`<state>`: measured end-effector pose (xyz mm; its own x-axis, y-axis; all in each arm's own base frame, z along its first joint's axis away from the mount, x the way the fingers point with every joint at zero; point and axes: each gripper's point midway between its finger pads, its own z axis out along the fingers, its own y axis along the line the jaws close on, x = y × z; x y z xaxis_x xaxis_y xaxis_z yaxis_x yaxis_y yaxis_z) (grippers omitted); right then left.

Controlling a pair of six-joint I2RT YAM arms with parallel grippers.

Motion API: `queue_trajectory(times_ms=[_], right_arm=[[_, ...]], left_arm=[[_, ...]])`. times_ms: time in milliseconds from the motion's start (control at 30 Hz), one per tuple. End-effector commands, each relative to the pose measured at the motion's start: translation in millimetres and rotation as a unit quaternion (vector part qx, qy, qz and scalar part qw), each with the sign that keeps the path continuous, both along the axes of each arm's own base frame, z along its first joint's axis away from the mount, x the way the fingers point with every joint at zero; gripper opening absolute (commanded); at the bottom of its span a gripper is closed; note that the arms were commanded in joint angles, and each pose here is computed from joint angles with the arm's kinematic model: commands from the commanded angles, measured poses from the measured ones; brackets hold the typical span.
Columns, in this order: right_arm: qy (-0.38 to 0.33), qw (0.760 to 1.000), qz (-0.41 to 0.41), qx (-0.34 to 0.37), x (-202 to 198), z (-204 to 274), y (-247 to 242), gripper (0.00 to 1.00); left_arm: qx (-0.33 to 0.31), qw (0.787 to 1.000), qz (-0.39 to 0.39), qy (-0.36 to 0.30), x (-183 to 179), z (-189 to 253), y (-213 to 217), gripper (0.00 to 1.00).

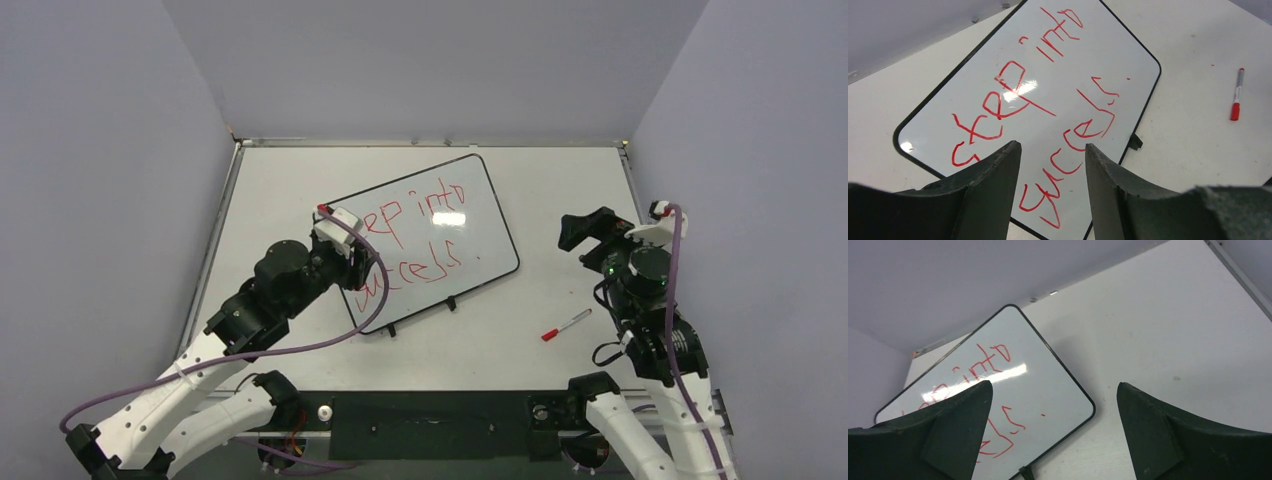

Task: Write a sentence on the whiteboard
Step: Reset both arms

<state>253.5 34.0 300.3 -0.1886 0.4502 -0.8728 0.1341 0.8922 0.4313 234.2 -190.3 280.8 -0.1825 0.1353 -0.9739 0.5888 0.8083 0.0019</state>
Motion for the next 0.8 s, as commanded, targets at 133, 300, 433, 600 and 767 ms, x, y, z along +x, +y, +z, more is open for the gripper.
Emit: queue_trajectory(times_ms=[133,300,433,600,767], right_arm=[[-0.146,0.986,0.067,0.034,-25,61,19,0.91],[-0.14,0.988,0.064,0.034,-27,49,17,0.91],[-0.143,0.987,0.064,0.031,-28,48,17,0.91],[-0.146,0.987,0.069,0.028,-28,50,18,0.91],[-0.133,0.989,0.067,0.025,-26,46,18,0.91]], left_arm=[[-0.06,0.981,0.175,-0.061,20,46,62,0.52],[-0.082,0.973,0.204,-0.077,19,54,78,0.53],[-0.084,0.972,0.205,-0.079,19,55,79,0.53],[-0.083,0.972,0.205,-0.079,19,55,79,0.53],[-0.084,0.971,0.208,-0.079,19,54,81,0.53]])
